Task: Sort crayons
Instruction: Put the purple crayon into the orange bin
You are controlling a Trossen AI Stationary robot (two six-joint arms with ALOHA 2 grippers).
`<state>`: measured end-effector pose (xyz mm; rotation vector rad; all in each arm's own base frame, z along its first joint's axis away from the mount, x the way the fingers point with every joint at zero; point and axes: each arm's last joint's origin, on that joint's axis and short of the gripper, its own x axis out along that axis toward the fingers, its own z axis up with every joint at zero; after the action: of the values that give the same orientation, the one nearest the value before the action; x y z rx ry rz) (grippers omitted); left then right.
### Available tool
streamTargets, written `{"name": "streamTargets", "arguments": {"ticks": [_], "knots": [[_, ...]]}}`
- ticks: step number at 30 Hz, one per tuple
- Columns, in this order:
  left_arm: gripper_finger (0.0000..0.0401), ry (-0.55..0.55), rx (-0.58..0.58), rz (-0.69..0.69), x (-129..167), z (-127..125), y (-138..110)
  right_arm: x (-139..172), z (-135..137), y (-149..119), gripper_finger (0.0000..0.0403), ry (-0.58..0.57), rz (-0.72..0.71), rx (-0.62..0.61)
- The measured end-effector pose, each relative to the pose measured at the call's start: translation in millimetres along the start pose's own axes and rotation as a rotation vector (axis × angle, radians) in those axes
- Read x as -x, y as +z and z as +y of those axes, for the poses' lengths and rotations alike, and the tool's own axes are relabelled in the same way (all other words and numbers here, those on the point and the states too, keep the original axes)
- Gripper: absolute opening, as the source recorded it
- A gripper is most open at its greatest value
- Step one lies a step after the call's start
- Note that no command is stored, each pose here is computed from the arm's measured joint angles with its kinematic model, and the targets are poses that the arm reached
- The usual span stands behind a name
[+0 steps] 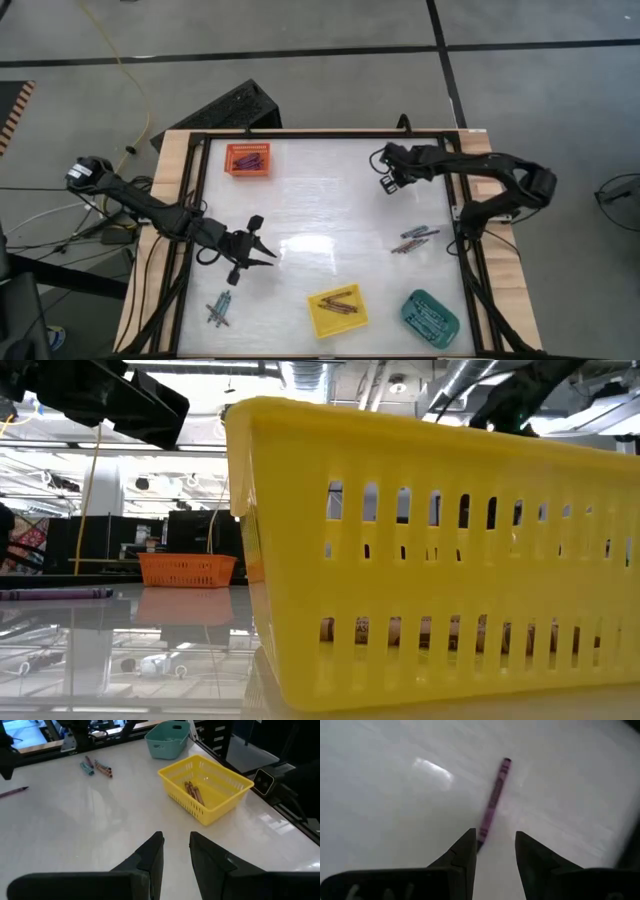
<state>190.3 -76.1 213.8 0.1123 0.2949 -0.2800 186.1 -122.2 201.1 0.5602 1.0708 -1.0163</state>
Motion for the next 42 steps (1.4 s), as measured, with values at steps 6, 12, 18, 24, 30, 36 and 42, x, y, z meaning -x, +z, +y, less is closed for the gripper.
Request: {"name": "streamTargets", "arguments": {"ticks": [6, 12, 18, 24, 30, 36, 42], "knots": [[0.0085, 0.011, 0.02, 0.0, 0, 0, 0, -24, -2, 6, 0.013, 0.013, 0.006, 0.018], [0.0085, 0.025, 0.032, 0.001, 0, 1, 0, -44, -8, 14, 0.013, 0.022, 0.034, 0.003], [0.0085, 0.026, 0.038, 0.001, 0, 1, 0, -58, -14, 19, 0.0124, 0.07, 0.076, -0.025], [0.0085, 0.026, 0.037, 0.002, 0, 1, 0, -58, -16, 20, 0.0098, 0.089, 0.079, -0.033], [0.0085, 0.026, 0.031, 0.002, 0, 1, 0, -59, -18, 21, 0.0053, 0.099, 0.084, -0.043], [0.0085, 0.028, 0.03, 0.002, 0, 1, 0, -59, -18, 20, 0.0006, 0.098, 0.087, -0.043], [0.0085, 0.086, 0.035, 0.002, 0, 2, 0, -55, -16, 19, 0.0003, 0.102, 0.083, -0.031]]}}
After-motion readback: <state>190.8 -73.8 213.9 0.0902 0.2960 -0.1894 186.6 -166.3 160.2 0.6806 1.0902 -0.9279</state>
